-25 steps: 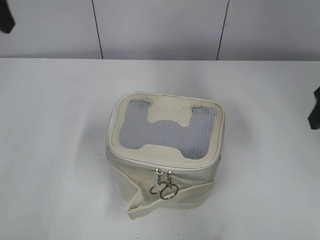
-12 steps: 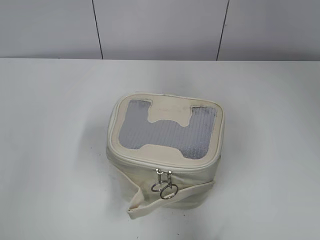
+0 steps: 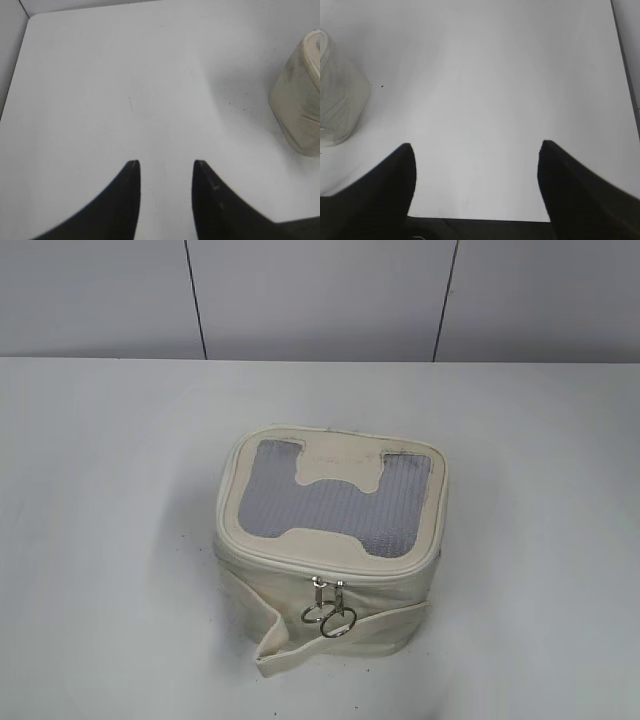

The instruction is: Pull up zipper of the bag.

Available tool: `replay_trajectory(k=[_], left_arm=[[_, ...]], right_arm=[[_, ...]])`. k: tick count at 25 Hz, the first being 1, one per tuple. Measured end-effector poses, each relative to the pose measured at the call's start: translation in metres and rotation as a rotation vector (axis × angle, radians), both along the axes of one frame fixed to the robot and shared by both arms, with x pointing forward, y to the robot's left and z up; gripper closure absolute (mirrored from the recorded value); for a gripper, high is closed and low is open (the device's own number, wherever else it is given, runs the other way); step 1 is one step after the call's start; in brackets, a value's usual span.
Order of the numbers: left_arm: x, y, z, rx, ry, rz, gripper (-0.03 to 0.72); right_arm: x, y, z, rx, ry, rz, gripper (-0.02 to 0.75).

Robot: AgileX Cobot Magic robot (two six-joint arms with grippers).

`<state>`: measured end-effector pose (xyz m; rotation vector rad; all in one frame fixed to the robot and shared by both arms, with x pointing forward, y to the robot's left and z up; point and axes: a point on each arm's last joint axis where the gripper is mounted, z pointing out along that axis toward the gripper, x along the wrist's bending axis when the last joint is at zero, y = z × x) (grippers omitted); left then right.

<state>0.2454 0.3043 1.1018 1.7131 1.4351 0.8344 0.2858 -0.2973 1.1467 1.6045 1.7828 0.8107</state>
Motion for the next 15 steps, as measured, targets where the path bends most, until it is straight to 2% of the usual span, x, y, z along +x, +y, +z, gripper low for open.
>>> replay_trajectory(k=[5,8,15], left_arm=[[-0.024,0.001,-0.023,0.000,-0.085,-0.061,0.412],[-0.026,-0.002,-0.034,0.002,-0.079,-0.100,0.412],[-0.018,-0.005,-0.038,-0.010,-0.116,-0.113,0.412]], right_arm=[[-0.034,-0.004,-0.021,0.003,-0.081,0.009,0.150],[-0.048,-0.005,-0.041,0.011,-0.103,0.013,0.150],[-0.064,-0.005,-0.076,0.001,-0.141,0.052,0.151]])
